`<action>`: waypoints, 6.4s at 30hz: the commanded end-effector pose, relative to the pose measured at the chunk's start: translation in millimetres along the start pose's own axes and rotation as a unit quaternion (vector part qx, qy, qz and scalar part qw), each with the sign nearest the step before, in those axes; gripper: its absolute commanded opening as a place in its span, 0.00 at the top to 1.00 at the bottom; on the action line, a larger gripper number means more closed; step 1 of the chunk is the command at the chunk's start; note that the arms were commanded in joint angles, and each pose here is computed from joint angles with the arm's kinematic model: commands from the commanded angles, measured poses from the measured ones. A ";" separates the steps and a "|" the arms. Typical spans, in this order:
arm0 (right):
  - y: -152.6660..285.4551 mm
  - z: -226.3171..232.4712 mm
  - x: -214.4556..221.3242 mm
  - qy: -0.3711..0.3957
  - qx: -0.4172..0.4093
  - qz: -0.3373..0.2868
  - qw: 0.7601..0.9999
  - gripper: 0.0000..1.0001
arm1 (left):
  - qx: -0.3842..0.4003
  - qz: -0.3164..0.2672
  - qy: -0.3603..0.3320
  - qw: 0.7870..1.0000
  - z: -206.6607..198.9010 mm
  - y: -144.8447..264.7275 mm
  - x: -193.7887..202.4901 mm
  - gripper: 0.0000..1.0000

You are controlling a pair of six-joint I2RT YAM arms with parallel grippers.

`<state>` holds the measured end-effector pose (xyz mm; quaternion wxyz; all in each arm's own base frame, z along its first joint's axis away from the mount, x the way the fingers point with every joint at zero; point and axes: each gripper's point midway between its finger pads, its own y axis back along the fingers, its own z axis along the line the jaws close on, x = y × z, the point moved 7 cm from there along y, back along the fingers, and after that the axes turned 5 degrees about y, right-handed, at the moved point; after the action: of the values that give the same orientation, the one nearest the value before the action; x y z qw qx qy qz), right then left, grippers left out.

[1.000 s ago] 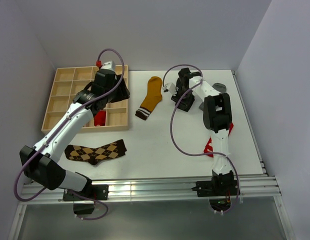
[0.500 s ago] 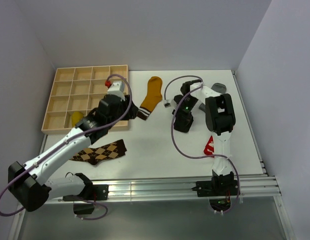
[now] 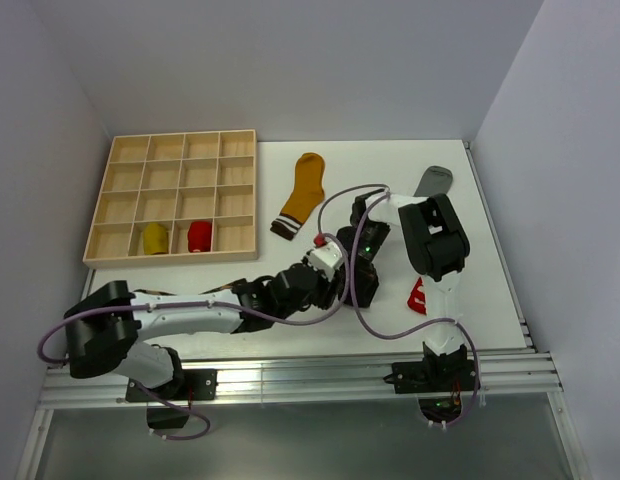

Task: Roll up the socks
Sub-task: Move the sock to the center of the board, then roll the sock at the center of the board.

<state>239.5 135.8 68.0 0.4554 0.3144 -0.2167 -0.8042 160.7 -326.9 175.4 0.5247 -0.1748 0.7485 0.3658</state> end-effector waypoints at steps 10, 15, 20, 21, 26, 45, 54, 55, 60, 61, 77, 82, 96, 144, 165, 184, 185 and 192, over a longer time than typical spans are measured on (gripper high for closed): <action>-8.9 31.7 15.8 -0.038 -0.072 -0.004 0.997 0.84 | 0.123 0.063 -0.095 0.986 -42.5 -21.8 63.4 0.42; -7.3 27.8 13.8 -0.050 -0.068 -0.001 0.996 0.84 | 0.112 0.089 -0.145 0.979 -48.4 -23.8 92.6 0.42; -6.0 27.0 16.1 -0.051 -0.064 0.010 0.997 0.84 | 0.082 0.075 -0.192 0.975 -44.8 -25.3 100.9 0.41; -6.2 26.5 16.3 -0.051 -0.063 0.010 0.997 0.84 | 0.067 0.072 -0.201 0.975 -44.2 -25.8 102.0 0.41; -5.5 23.9 16.2 -0.053 -0.062 0.011 0.997 0.85 | 0.010 0.051 -0.296 0.954 -41.3 -32.4 111.4 0.40; -3.6 18.1 19.4 -0.058 -0.059 0.018 0.996 0.86 | 0.017 -0.050 -0.397 0.916 -36.1 -33.7 112.5 0.42; -3.5 15.9 20.5 -0.060 -0.059 0.018 0.996 0.86 | 0.069 -0.049 -0.396 0.914 -47.2 -44.3 116.8 0.42; -4.0 15.9 20.5 -0.059 -0.060 0.019 0.996 0.86 | 0.070 -0.048 -0.391 0.916 -46.8 -46.2 116.5 0.42; -3.9 15.6 21.4 -0.061 -0.061 0.018 0.996 0.87 | 0.087 -0.039 -0.354 0.931 -37.1 -54.7 108.2 0.44; -4.2 15.0 21.7 -0.060 -0.061 0.019 0.996 0.87 | 0.088 -0.037 -0.353 0.931 -35.8 -56.2 107.6 0.45; -0.9 11.1 21.1 -0.061 -0.057 0.012 0.996 0.88 | 0.129 0.026 -0.346 0.929 -40.0 -71.4 125.0 0.86; 3.9 10.8 17.5 -0.059 -0.049 0.003 0.997 0.88 | 0.138 0.054 -0.332 0.932 -42.7 -72.2 127.2 0.95; 97.7 12.0 -11.8 -0.047 0.165 -0.203 0.964 0.63 | 0.158 0.143 -0.203 0.956 -37.1 -60.8 98.1 1.00; 47.2 75.1 59.8 0.344 0.503 -0.127 0.783 0.43 | 0.188 0.471 0.394 0.767 41.4 -139.3 58.9 1.00; 13.9 44.6 48.3 0.455 0.599 -0.050 0.657 0.44 | 0.140 0.503 0.406 0.750 47.9 -143.1 70.2 1.00; 0.0 32.5 36.3 0.465 0.559 -0.006 0.687 0.52 | 0.140 0.505 0.402 0.751 51.4 -140.7 68.3 1.00; 1.5 32.0 33.9 0.465 0.559 -0.007 0.687 0.52 | 0.139 0.506 0.403 0.750 52.1 -140.5 68.3 1.00; 3.9 30.0 26.5 0.441 0.539 -0.008 0.717 0.82 | 0.150 0.499 0.401 0.754 52.8 -137.3 64.2 0.93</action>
<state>202.4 105.6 71.2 0.2577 0.8271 -0.3847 -0.3185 257.1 -381.6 67.1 -0.0757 0.1844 0.9219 0.3322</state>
